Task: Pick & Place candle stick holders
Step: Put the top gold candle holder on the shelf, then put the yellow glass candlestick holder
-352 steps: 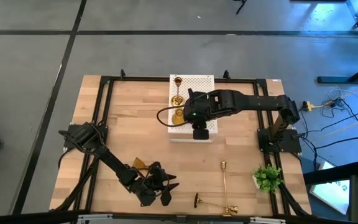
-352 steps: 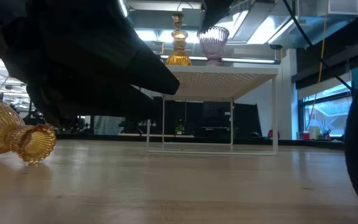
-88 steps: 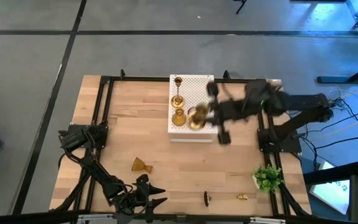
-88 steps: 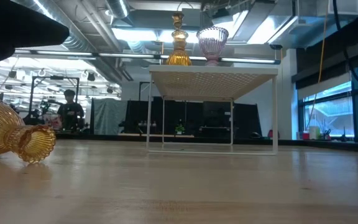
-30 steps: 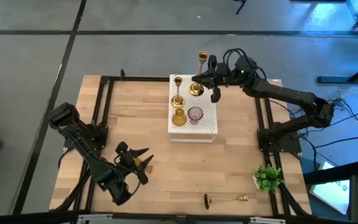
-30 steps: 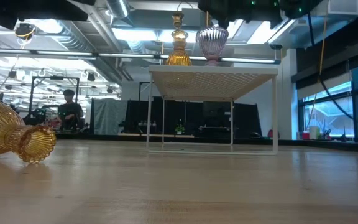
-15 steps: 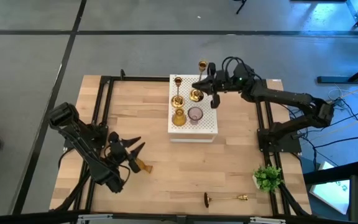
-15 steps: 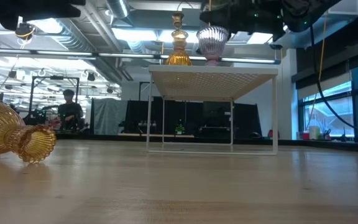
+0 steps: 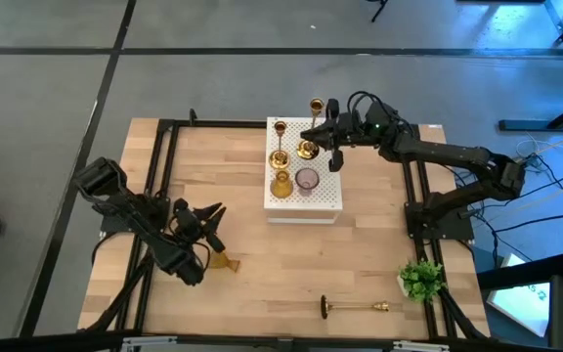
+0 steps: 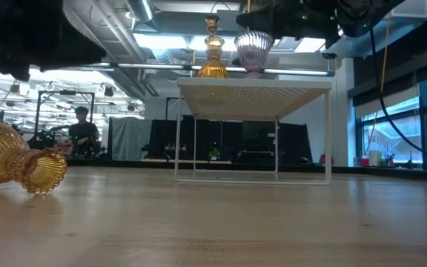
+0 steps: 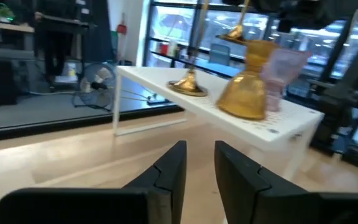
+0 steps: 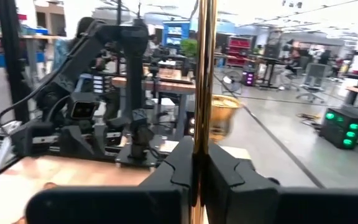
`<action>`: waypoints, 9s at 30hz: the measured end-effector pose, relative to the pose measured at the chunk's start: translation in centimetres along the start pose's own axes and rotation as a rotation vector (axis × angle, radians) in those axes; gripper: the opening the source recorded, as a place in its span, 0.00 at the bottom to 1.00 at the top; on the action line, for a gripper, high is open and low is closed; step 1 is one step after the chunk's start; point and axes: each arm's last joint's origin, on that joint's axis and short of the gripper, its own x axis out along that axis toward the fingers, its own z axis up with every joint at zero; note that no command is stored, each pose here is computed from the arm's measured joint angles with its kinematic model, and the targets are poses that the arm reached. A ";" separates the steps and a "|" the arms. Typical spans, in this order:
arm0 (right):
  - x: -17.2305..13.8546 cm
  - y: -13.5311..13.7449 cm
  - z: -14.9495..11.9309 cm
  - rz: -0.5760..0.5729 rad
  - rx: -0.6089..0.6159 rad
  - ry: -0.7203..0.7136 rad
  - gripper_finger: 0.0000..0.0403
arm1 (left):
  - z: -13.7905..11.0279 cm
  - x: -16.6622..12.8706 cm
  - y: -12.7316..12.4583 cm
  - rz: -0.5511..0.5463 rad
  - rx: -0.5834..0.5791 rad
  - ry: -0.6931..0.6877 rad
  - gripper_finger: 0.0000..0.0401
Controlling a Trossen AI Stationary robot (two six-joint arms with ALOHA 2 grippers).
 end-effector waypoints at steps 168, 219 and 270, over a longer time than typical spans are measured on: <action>1.8 -3.1 -7.4 0.221 0.092 0.137 0.10 | 6.0 6.8 0.3 -0.873 0.094 -0.097 0.00; -0.2 -2.3 -4.4 0.096 0.079 0.205 0.55 | 5.9 6.3 0.0 -0.901 0.098 -0.097 0.00; -6.9 9.4 1.3 0.182 0.321 0.562 0.55 | 5.1 3.8 -1.0 -1.031 -0.240 0.182 0.00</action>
